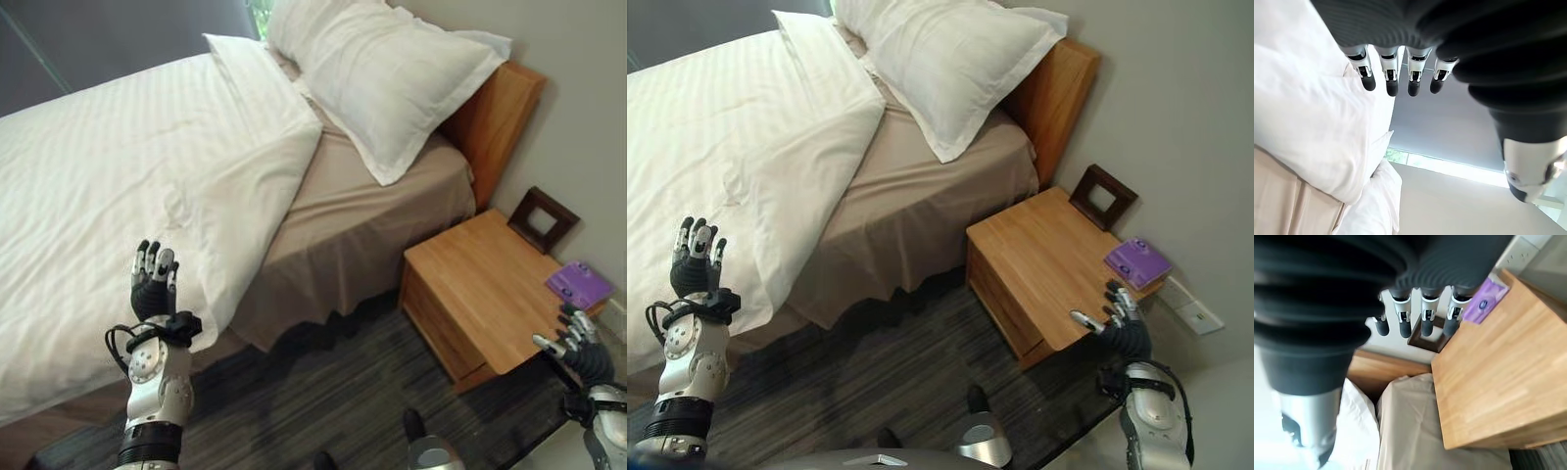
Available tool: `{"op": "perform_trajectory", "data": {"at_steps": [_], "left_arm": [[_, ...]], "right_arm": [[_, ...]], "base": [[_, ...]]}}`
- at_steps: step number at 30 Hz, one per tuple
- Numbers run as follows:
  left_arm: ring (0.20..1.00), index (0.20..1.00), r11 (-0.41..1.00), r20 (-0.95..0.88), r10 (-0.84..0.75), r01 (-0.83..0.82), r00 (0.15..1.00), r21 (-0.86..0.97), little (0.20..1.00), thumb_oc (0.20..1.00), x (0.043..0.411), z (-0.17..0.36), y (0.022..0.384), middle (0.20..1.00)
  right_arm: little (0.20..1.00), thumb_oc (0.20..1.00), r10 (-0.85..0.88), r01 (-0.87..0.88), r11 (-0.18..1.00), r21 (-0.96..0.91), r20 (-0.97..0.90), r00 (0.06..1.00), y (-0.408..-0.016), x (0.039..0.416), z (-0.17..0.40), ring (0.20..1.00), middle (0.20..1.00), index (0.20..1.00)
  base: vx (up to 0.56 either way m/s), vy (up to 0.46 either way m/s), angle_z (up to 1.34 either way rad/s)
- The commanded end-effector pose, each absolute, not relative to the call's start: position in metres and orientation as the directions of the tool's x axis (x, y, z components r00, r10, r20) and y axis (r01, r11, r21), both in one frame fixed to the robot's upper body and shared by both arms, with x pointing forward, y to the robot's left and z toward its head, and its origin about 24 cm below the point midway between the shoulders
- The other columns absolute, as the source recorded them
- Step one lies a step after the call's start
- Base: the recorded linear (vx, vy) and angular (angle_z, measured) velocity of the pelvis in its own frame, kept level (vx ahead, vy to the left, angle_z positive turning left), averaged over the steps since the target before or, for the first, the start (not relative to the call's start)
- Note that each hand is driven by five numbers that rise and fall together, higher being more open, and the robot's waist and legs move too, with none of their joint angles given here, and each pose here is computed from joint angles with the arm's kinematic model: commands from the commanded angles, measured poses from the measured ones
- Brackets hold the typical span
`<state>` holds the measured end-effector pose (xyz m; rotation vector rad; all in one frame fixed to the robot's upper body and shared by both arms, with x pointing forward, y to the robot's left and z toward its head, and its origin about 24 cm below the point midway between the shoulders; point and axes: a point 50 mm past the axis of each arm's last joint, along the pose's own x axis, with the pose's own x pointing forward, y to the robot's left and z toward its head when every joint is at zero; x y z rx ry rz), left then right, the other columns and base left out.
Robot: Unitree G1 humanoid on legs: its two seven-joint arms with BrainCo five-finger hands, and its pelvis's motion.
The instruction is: Making the bed.
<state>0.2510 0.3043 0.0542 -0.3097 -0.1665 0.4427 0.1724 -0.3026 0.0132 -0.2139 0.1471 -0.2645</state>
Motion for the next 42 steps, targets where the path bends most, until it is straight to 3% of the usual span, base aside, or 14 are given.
{"op": "perform_trajectory", "data": {"at_steps": [1, 15, 27, 38, 42], "left_arm": [[1.0, 1.0, 0.89, 0.19, 0.431, -0.38, 0.882, -0.253, 1.0, 1.0, 0.253, 0.071, 0.31, 1.0], [1.0, 1.0, 0.889, 0.21, 0.445, -0.4, 0.871, -0.223, 1.0, 1.0, 0.244, 0.078, 0.321, 1.0], [1.0, 1.0, 0.944, 0.147, 0.274, -0.236, 0.951, -0.23, 1.0, 1.0, 0.263, 0.058, 0.274, 1.0], [1.0, 1.0, 0.932, 0.167, 0.26, -0.201, 0.951, -0.303, 1.0, 1.0, 0.272, 0.064, 0.26, 1.0], [1.0, 1.0, 0.956, 0.205, 0.249, -0.206, 0.947, -0.21, 1.0, 1.0, 0.274, 0.075, 0.269, 1.0]], "right_arm": [[1.0, 1.0, -0.176, 0.18, 0.935, -0.305, 0.041, 0.984, -0.296, 0.193, 0.046, 1.0, 1.0, 1.0], [1.0, 1.0, 0.151, -0.135, 0.928, -0.348, 0.02, 0.988, -0.241, 0.227, 0.051, 1.0, 1.0, 1.0], [1.0, 1.0, 0.171, -0.181, 0.938, -0.294, -0.057, 0.984, -0.243, 0.21, 0.036, 1.0, 1.0, 1.0], [1.0, 1.0, 0.193, -0.19, 0.938, -0.291, -0.019, 0.981, -0.241, 0.22, 0.048, 1.0, 1.0, 1.0], [1.0, 1.0, 0.162, -0.161, 0.95, -0.266, -0.018, 0.987, -0.245, 0.215, 0.045, 1.0, 1.0, 1.0]], "base": [[0.01, 0.061, 0.0], [0.0, 0.131, 0.05], [0.25, 0.002, 0.78], [0.17, -0.12, 0.16], [0.25, 0.127, -0.15]]}}
